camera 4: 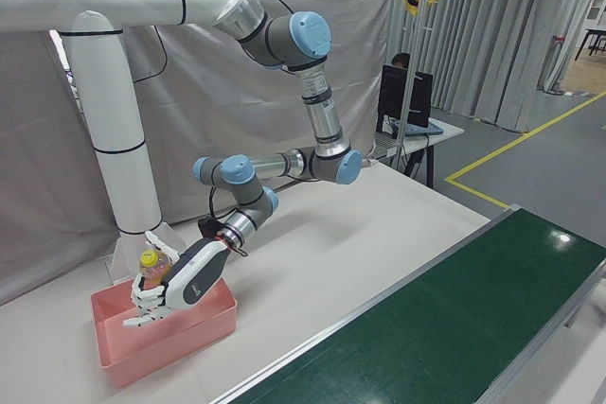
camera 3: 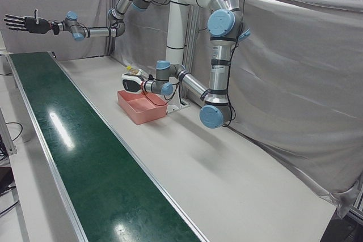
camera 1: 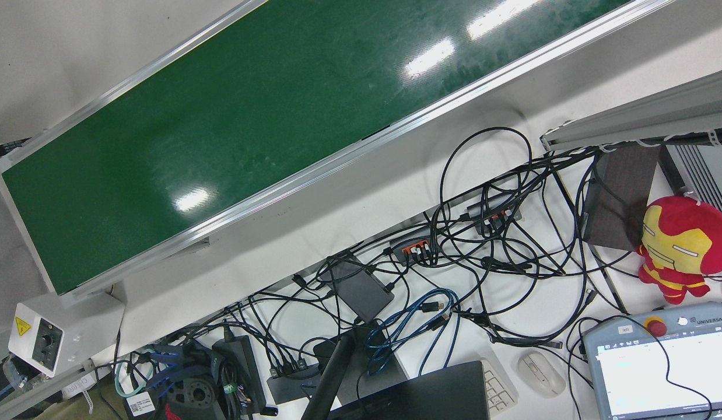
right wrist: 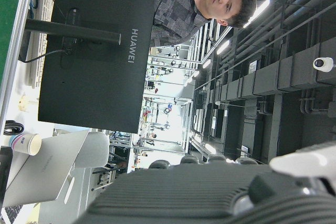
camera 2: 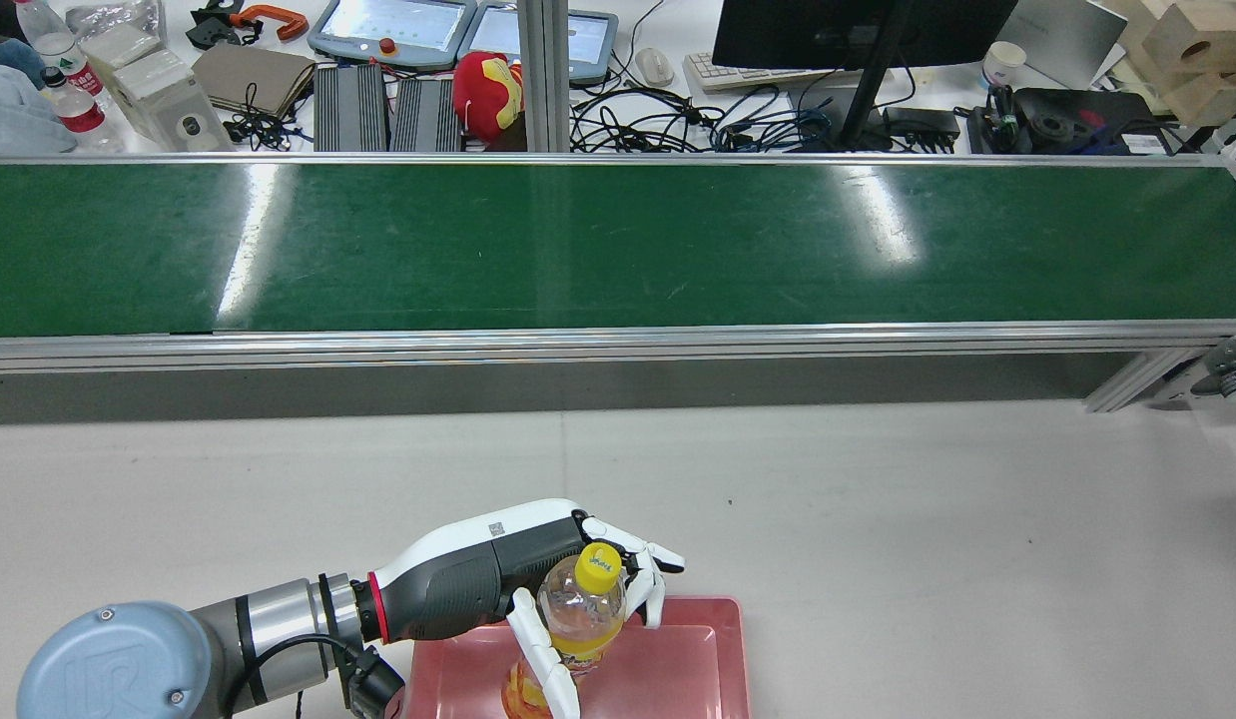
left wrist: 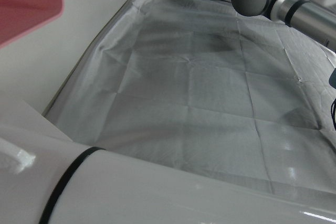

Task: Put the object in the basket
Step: 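Open the left hand fingers to release the bottle into the basket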

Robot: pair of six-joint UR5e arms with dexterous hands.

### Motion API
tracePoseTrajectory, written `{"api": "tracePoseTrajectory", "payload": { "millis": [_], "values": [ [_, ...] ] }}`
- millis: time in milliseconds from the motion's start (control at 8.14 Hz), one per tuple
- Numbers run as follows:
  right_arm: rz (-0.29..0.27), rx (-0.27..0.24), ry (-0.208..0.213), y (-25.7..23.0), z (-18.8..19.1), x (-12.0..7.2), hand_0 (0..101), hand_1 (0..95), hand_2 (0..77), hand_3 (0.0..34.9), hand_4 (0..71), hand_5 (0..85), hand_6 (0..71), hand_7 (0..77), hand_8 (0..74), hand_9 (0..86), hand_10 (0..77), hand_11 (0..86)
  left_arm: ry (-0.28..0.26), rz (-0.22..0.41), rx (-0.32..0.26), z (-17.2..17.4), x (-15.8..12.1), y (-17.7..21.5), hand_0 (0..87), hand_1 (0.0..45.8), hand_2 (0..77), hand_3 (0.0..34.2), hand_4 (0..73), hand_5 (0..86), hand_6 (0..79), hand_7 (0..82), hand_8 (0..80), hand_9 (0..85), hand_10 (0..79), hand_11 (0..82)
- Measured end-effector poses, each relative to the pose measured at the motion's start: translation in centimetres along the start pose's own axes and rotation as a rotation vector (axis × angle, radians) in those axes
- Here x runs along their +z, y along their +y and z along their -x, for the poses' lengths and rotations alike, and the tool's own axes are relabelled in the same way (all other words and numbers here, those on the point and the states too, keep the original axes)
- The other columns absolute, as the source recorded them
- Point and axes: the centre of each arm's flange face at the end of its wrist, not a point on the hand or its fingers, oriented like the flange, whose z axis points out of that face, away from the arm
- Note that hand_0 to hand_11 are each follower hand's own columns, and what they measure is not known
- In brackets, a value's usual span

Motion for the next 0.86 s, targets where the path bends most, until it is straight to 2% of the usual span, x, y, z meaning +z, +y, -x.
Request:
{"api": "tracePoseTrajectory", "payload": {
  "millis": [123, 246, 368, 491, 614, 737, 860],
  "values": [
    [0.000, 0.000, 0.000, 0.0, 0.0, 0.0, 0, 0.0, 0.5, 0.1, 0.0, 0.0, 0.0, 0.5, 0.0, 0.0, 0.0, 0.0, -0.003, -0.012, 0.004, 0.0, -0.5, -0.4, 52.6, 0.5, 46.4, 0.0, 50.2, 58.9, 46.4, 46.4, 12.5, 21.8, 18.0, 33.3],
    [0.000, 0.000, 0.000, 0.0, 0.0, 0.0, 0, 0.0, 0.5, 0.1, 0.0, 0.0, 0.0, 0.5, 0.0, 0.0, 0.0, 0.0, -0.004, -0.017, 0.006, 0.0, -0.8, -0.6, 44.4, 7.6, 0.5, 0.0, 48.5, 57.8, 5.5, 8.2, 8.2, 10.4, 13.1, 20.7],
    [0.000, 0.000, 0.000, 0.0, 0.0, 0.0, 0, 0.0, 0.5, 0.1, 0.0, 0.0, 0.0, 0.5, 0.0, 0.0, 0.0, 0.0, 0.000, -0.014, 0.008, -0.2, -1.0, -0.6, 41.2, 4.9, 0.5, 0.7, 45.3, 54.0, 0.0, 1.1, 5.4, 7.6, 12.5, 15.3],
    [0.000, 0.000, -0.001, 0.0, 0.0, 0.0, 0, 0.0, 0.5, 0.1, 0.0, 0.0, 0.0, 0.5, 0.0, 0.0, 0.0, 0.0, 0.007, -0.009, 0.010, -0.6, -1.1, -0.4, 41.2, 4.9, 0.5, 0.7, 45.3, 54.0, 0.0, 1.1, 5.4, 7.6, 12.5, 15.3],
    [0.000, 0.000, -0.001, 0.0, 0.0, 0.0, 0, 0.0, 0.5, 0.1, 0.0, 0.0, 0.0, 0.5, 0.0, 0.0, 0.0, 0.0, 0.015, -0.005, 0.012, -1.1, -1.3, -0.3, 40.9, 1.1, 0.5, 1.5, 7.6, 22.4, 0.0, 0.0, 2.2, 3.8, 6.5, 10.4],
    [0.000, -0.001, -0.001, 0.0, 0.0, 0.0, 0, 0.0, 0.5, 0.2, 0.0, 0.0, 0.0, 0.5, 0.0, 0.0, 0.0, 0.0, 0.020, -0.003, 0.014, -1.4, -1.5, -0.2, 40.3, 1.1, 0.5, 3.4, 1.1, 4.4, 0.0, 0.5, 0.5, 1.1, 3.3, 3.3],
    [0.000, 0.000, -0.001, 0.0, 0.0, 0.0, 0, 0.0, 0.0, 0.2, 0.0, 0.0, 0.0, 0.5, 0.0, 0.0, 0.0, 0.0, 0.024, -0.001, 0.014, -1.6, -1.5, -0.2, 40.3, 1.1, 0.5, 5.0, 1.1, 1.1, 0.0, 0.5, 0.5, 1.1, 3.3, 4.4]
  ]
}}
